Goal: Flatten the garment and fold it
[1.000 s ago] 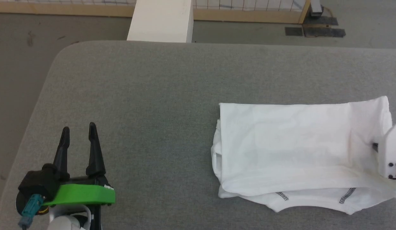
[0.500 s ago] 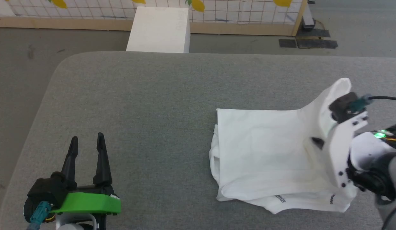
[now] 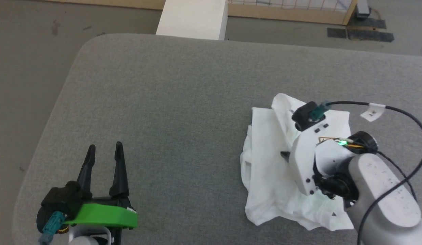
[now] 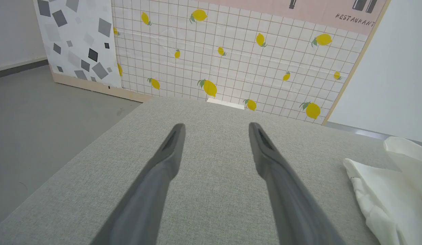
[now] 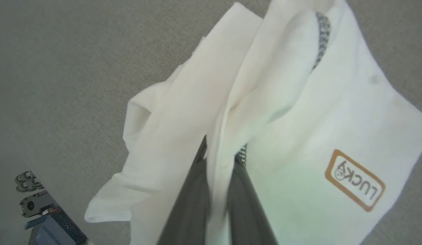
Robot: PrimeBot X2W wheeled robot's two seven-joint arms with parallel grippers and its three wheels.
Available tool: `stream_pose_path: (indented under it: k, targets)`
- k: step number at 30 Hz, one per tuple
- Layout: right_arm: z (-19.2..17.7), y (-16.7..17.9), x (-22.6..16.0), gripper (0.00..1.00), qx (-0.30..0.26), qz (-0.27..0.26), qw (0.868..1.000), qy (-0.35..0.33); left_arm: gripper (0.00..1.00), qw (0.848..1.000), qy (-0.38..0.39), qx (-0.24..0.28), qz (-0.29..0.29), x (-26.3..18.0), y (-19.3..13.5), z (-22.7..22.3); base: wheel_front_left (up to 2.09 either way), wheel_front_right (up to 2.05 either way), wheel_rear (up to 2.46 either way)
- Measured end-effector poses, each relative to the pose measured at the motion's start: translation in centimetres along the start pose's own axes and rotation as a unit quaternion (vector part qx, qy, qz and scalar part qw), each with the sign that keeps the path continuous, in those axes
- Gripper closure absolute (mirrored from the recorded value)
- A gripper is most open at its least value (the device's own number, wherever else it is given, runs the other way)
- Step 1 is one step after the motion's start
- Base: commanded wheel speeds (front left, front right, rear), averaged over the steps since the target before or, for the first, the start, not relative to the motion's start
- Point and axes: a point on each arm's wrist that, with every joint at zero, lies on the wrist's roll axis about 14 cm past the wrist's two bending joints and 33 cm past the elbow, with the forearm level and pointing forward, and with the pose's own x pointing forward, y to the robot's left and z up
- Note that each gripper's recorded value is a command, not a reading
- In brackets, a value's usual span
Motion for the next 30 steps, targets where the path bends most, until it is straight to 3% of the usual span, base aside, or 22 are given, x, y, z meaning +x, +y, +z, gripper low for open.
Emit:
stream_pose_path:
  k: [6,7,8,14,20,25,27,30]
  targets:
    - [-2.1,1.4,3.2,1.0,0.02,0.025,0.999,0.037,0.0,1.0,0.01,0.001,0.01,0.2,0.5,-0.7,0.0,0.0,0.0]
    - [-2.2,1.5,3.6,0.7,0.019,0.026,0.999,0.038,0.0,1.0,0.011,0.002,0.011,0.3,0.5,-0.8,0.0,0.0,0.0]
    - [-2.2,1.5,3.8,0.0,0.019,0.026,0.999,0.037,0.0,1.0,0.012,0.002,0.012,0.3,0.6,-0.8,0.0,0.0,0.0]
    - [0.0,3.9,3.8,0.0,0.018,0.057,0.998,-0.007,0.0,1.0,0.013,-0.001,0.009,0.6,0.4,-1.0,0.0,0.0,0.0]
    - [4.0,3.9,0.3,0.0,0.024,0.06,0.993,-0.099,0.0,1.0,0.004,-0.008,-0.013,1.1,-1.0,-0.6,0.0,0.0,0.0]
    - [5.1,-2.5,-3.9,0.0,0.041,-0.038,0.985,-0.16,0.0,0.999,-0.006,-0.012,-0.039,1.7,-2.7,-0.2,0.0,0.0,0.0]
    - [3.0,-5.9,-5.2,0.0,0.042,-0.101,0.984,-0.144,0.0,0.999,-0.009,-0.014,-0.051,2.0,-3.5,0.0,0.0,0.0,0.0]
    - [-0.7,-8.2,-6.0,0.0,0.065,-0.147,0.981,-0.105,0.0,0.998,-0.01,-0.017,-0.062,2.2,-4.3,-0.1,0.0,0.0,0.0]
